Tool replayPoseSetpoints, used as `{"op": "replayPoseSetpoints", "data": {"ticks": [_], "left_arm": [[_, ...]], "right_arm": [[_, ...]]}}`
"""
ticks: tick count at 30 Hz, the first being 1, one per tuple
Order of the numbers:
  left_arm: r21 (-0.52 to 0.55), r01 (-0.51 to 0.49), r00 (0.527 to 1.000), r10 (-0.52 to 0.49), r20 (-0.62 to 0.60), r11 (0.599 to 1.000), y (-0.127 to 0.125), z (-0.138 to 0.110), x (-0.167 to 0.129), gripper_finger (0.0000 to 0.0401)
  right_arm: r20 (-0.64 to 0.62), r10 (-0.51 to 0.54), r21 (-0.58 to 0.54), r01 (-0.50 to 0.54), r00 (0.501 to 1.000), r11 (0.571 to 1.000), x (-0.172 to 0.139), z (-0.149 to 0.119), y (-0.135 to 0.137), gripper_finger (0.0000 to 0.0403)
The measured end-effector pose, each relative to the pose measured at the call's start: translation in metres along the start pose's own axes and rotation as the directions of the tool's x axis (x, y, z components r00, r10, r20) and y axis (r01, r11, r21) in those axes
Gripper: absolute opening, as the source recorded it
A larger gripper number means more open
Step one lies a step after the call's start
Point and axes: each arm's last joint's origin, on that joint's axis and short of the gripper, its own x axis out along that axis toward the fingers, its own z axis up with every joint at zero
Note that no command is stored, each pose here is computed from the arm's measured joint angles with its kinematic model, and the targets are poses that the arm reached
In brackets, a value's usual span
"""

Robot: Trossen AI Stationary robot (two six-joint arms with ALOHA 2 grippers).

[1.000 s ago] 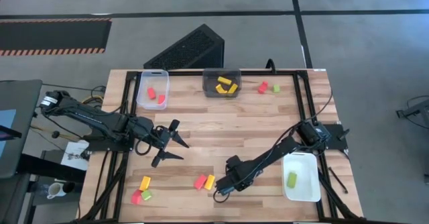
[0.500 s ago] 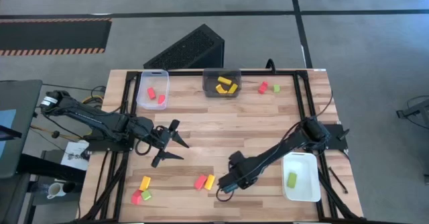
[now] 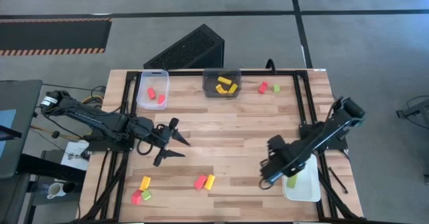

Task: Sort & place blocks by color
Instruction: Put the green block into the white bin

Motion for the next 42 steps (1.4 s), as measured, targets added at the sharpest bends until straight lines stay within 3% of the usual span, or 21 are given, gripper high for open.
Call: {"op": "replayPoseSetpoints", "data": {"ticks": [9,15,21,24,28,35,42], "left_arm": [[-0.086,-0.089,0.996,0.088,-0.013,0.992,0.003,-0.002,0.0,0.0203],[-0.186,-0.156,0.987,0.158,-0.008,0.97,0.005,-0.002,0.0,0.0203],[-0.308,-0.293,0.95,0.311,0.008,0.905,0.009,-0.001,-0.001,0.0203],[-0.358,-0.385,0.907,0.421,0.024,0.851,0.012,0.0,-0.003,0.0203],[-0.395,-0.469,0.85,0.525,0.04,0.79,0.015,0.001,-0.004,0.0203],[-0.457,-0.518,0.791,0.608,0.067,0.723,0.017,0.004,-0.006,0.0203],[-0.501,-0.522,0.764,0.64,0.085,0.69,0.018,0.006,-0.007,0.0203]], "right_arm": [[-0.016,0.05,0.042,-0.05,0.999,0.998,0.036,-0.023,-0.051,0.0122],[-0.003,0.076,-0.011,-0.076,0.997,0.997,0.048,-0.045,-0.063,0.0122],[0.026,0.068,-0.086,-0.065,0.997,0.994,0.056,-0.065,-0.073,0.0122],[0.074,0.032,-0.139,-0.022,0.997,0.99,0.058,-0.07,-0.08,0.0122],[0.117,0.066,-0.197,-0.042,0.991,0.979,0.061,-0.074,-0.081,0.0122],[0.101,0.123,-0.341,-0.082,0.987,0.937,0.077,-0.075,-0.078,0.0122],[0.053,0.207,-0.419,-0.166,0.977,0.892,0.074,-0.073,-0.079,0.0122]]}}
